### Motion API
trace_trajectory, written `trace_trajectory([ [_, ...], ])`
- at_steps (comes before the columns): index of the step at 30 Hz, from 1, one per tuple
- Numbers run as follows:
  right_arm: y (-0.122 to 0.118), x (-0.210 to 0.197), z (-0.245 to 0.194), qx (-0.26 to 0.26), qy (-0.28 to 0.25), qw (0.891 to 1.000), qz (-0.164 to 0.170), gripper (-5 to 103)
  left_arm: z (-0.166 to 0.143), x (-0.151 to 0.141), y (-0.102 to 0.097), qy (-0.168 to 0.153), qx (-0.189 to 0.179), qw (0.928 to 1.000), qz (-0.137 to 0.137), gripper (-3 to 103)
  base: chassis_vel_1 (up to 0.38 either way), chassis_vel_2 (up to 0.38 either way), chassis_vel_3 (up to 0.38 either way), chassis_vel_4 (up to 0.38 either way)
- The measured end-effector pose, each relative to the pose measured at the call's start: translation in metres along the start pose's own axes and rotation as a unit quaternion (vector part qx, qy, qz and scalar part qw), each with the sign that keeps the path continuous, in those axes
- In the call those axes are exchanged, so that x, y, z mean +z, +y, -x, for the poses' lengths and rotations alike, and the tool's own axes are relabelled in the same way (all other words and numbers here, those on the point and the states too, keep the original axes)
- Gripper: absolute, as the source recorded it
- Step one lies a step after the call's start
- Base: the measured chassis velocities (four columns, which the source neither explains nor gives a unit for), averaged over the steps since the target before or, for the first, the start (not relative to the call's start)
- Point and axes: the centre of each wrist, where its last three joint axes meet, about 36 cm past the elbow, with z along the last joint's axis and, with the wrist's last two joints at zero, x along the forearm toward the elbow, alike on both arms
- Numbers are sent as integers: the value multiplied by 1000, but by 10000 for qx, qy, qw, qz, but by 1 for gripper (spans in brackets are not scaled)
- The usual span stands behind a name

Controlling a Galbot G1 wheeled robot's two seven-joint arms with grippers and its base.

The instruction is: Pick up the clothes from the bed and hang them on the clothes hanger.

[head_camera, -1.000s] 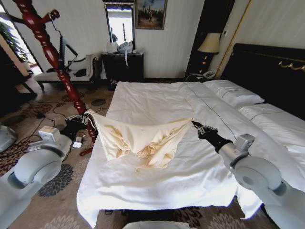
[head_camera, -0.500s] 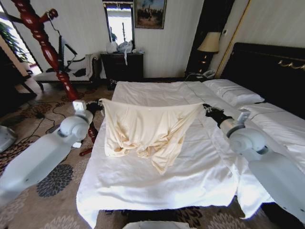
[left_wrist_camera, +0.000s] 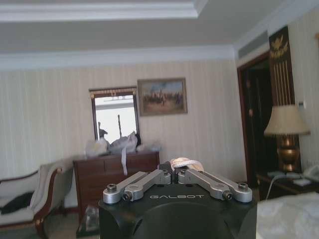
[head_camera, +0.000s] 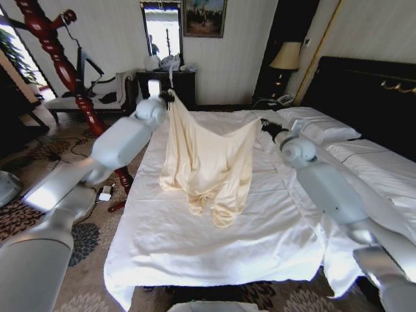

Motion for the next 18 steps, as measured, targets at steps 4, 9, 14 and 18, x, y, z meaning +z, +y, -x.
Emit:
trace_trajectory([
  [4,4,-44,20,27,-262,9996,98,0,9,-48,-10,-233,-50,9997,-90,2,0,0,0,0],
  [9,5,-100,29,-10,-600,9978,280,0,6,-99,-5,-474,-142,9986,-205,2,0,0,0,0],
  [14,7,-110,18,-134,-667,9970,369,0,-21,-101,13,-524,-156,9985,-38,2,0,0,0,0],
  [18,-8,-98,-31,-286,-490,9969,539,0,-80,-89,28,-453,-80,9986,268,2,0,0,0,0],
])
